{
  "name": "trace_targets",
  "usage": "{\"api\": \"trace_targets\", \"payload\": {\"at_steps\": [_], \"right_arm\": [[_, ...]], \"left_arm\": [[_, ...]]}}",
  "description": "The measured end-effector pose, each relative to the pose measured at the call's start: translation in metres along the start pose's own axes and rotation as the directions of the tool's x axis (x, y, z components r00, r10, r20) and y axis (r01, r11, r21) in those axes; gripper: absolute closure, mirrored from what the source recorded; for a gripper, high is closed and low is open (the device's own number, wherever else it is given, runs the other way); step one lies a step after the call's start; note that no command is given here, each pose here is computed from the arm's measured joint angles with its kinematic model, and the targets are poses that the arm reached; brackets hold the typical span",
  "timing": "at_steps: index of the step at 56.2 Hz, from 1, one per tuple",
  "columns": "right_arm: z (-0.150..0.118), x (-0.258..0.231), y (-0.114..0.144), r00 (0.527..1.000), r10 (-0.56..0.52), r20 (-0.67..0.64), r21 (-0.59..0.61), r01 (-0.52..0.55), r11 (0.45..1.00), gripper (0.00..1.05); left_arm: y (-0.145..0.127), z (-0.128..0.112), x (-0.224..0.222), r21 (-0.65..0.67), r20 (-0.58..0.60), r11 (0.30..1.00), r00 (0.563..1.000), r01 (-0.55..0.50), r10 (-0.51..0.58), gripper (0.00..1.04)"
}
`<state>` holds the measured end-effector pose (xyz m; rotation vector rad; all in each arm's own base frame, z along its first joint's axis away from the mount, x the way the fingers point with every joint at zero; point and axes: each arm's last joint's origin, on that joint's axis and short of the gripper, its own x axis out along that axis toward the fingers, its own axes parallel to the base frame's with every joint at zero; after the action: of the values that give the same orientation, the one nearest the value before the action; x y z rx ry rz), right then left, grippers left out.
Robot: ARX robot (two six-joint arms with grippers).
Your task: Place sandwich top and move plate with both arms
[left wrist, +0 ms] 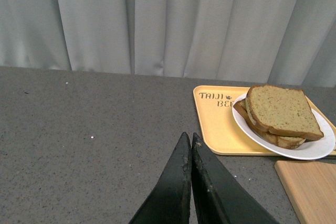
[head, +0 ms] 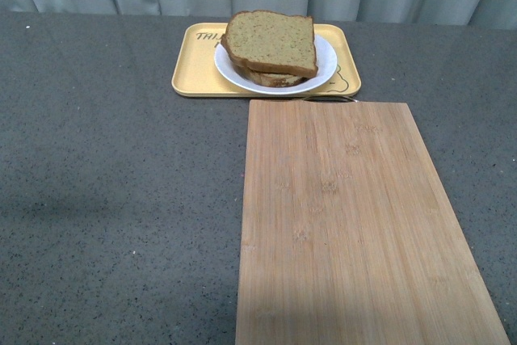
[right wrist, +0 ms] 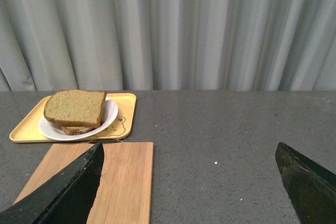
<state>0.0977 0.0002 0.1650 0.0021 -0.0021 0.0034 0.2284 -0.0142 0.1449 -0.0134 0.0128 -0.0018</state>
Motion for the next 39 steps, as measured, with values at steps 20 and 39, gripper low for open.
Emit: {"api": "trace_targets", "payload": {"at_steps": [20, 39], "right_arm": [[0.0, 0.0, 0.0, 1.0, 0.0, 0.0, 0.0, 0.0, 1.0, 0.09], [0.0, 0.0, 0.0, 1.0, 0.0, 0.0, 0.0, 0.0, 1.0, 0.09]], "left_arm": [[0.013, 0.016, -0.048, 0.005, -0.004, 1.0, 1.0, -0.001, 0.001, 1.01], [0.013, 0.017, -0.077, 0.005, 0.0, 1.0, 1.0, 0.0, 0.0, 1.01]]}}
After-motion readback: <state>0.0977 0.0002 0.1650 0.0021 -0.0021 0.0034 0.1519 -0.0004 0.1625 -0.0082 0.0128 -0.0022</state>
